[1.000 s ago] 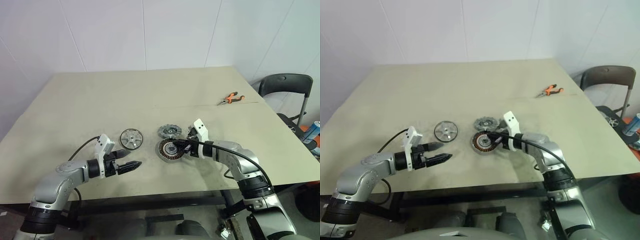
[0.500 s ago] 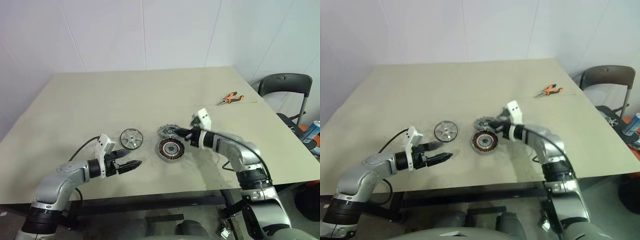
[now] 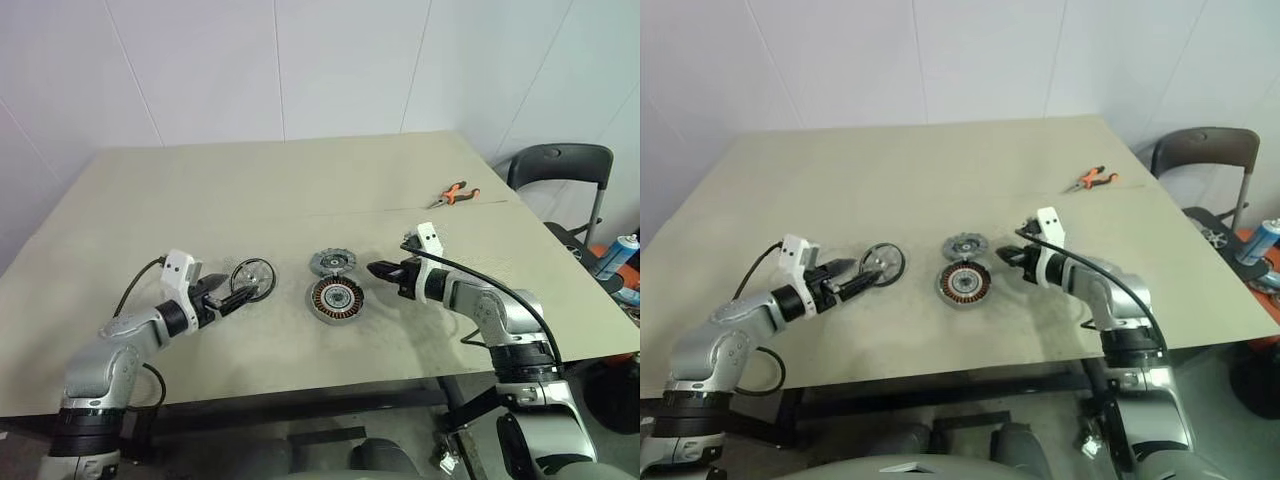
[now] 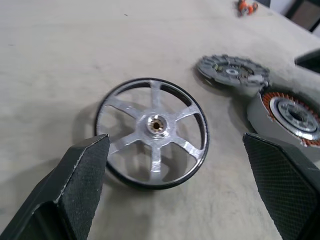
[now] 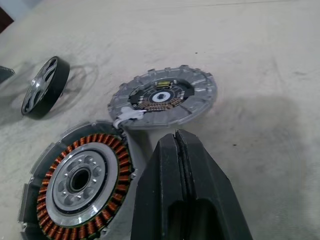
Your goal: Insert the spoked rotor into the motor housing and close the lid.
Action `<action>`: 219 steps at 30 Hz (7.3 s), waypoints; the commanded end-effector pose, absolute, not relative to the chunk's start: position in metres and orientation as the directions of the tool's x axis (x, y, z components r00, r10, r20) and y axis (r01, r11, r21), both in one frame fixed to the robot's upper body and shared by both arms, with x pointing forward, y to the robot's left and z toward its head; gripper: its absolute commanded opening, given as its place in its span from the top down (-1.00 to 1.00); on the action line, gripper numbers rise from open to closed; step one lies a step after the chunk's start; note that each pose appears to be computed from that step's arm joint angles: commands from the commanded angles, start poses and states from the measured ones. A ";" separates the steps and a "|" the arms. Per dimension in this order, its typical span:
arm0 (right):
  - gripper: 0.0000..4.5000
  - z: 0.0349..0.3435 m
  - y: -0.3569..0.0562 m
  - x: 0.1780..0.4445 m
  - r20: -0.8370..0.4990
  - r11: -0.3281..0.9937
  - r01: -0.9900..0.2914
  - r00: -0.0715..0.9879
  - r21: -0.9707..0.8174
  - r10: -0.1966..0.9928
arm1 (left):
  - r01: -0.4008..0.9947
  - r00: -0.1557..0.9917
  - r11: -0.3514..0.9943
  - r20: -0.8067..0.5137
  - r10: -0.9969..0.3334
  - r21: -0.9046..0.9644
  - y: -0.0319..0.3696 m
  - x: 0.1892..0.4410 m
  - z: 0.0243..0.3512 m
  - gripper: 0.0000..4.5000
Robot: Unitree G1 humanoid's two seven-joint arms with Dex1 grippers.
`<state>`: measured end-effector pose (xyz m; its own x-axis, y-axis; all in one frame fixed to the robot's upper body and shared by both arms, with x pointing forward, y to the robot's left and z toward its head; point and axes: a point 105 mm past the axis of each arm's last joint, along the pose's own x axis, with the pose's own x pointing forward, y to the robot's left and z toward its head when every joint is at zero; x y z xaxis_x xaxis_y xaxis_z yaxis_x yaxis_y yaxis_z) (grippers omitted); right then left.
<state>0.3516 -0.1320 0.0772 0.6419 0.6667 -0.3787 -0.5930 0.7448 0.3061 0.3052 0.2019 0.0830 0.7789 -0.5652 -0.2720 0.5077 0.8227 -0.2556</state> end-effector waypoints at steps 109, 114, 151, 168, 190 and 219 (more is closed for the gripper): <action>1.00 0.069 -0.138 0.348 -0.447 0.760 -0.640 0.649 0.117 0.616 | 0.465 0.646 0.445 -0.050 -0.761 -0.765 0.135 0.321 0.111 0.81; 1.00 0.093 -0.152 0.358 -0.367 0.785 -0.606 0.707 0.126 0.605 | 0.521 0.547 0.284 0.060 -0.835 -0.805 0.111 0.307 0.132 0.81; 1.00 0.085 -0.165 0.336 -0.413 0.808 -0.585 0.721 0.069 0.557 | 0.257 0.397 0.083 0.027 -0.917 -0.963 0.037 0.299 0.071 0.81; 1.00 0.080 -0.167 0.332 -0.430 0.817 -0.574 0.723 0.061 0.540 | 0.318 0.430 0.121 0.029 -0.902 -0.940 0.042 0.311 0.050 0.81; 1.00 0.072 -0.160 0.333 -0.441 0.808 -0.585 0.707 0.073 0.552 | 0.462 0.448 0.171 0.063 -0.892 -0.870 0.082 0.314 0.117 -0.21; 0.00 0.129 -0.079 0.343 -0.319 0.534 -0.844 0.518 -0.043 0.793 | 0.836 0.547 0.548 -0.064 -0.835 -0.003 0.152 0.290 0.155 -0.22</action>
